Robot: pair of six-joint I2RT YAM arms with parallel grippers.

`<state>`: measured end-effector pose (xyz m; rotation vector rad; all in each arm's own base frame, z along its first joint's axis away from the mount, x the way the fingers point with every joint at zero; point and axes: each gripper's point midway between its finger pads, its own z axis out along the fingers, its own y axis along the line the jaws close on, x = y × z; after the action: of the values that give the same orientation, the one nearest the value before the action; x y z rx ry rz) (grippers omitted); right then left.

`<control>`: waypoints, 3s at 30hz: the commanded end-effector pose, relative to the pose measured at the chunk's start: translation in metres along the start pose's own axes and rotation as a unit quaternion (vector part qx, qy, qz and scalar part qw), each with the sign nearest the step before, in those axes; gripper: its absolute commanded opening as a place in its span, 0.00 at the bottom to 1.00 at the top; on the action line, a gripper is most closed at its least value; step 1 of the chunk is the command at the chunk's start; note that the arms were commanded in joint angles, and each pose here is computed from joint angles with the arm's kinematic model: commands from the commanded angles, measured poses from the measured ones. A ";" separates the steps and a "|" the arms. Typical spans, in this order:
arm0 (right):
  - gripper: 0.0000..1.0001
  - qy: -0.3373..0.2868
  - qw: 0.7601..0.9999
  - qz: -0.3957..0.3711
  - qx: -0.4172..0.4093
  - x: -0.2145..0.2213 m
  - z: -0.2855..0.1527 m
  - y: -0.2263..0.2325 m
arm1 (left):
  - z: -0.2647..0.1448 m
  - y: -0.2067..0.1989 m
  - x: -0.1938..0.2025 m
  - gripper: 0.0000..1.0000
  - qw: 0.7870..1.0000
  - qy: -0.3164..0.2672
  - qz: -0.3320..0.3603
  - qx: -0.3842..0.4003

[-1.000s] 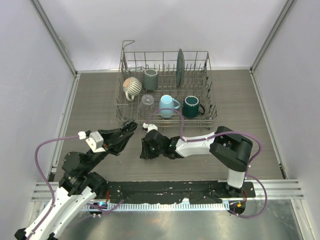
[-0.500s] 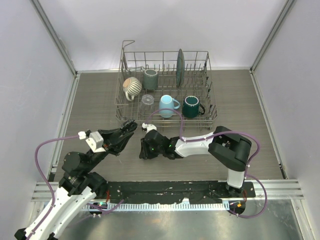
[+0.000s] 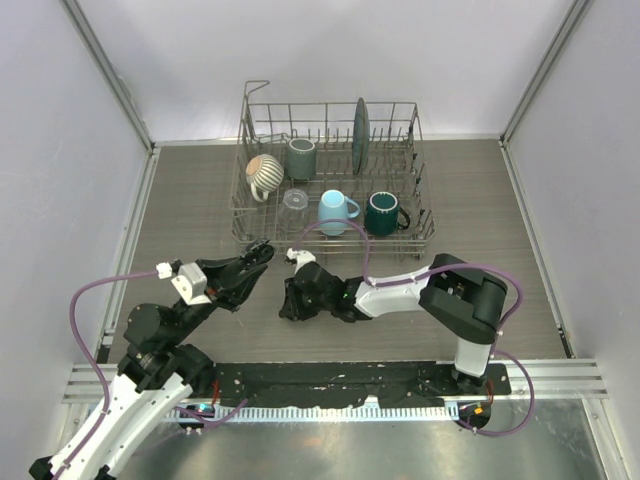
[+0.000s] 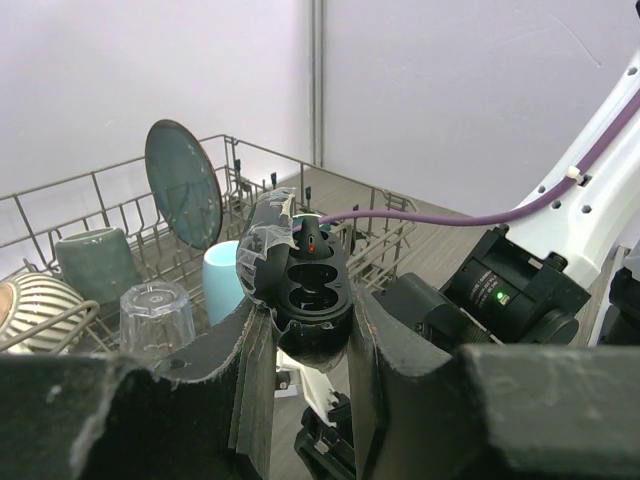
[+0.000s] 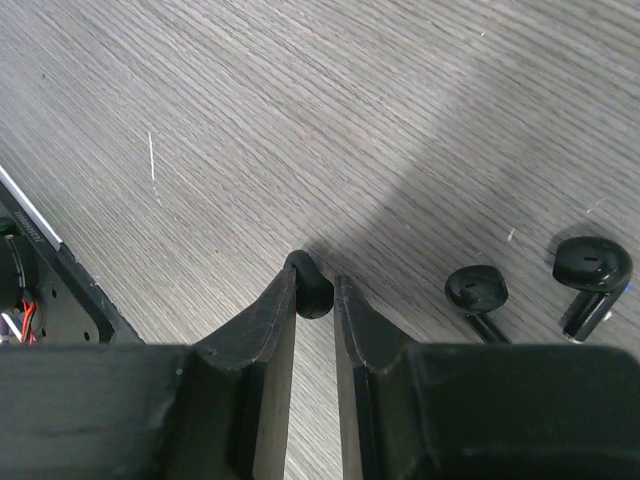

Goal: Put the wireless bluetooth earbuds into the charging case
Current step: Pick up the earbud from the center of the board, then place the earbud in the charging case.

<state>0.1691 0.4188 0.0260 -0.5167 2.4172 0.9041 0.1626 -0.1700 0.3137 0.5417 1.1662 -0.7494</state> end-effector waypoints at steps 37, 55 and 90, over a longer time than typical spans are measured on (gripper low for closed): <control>0.01 -0.308 0.903 -0.174 -0.246 -0.142 -0.299 0.137 | 0.031 -0.027 -0.008 0.00 0.995 -0.010 -0.030 0.092; 0.01 -0.309 0.889 -0.211 -0.265 -0.159 -0.286 0.162 | 0.039 -0.066 -0.023 0.00 0.975 -0.009 -0.055 0.215; 0.01 -0.322 0.907 -0.202 -0.182 -0.166 -0.256 0.131 | 0.038 -0.068 -0.028 0.00 0.973 -0.020 -0.055 0.222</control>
<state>0.1410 0.3709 0.3499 -0.7300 1.4943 1.2011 0.1371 -0.2412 0.3145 0.8505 1.1463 -1.1427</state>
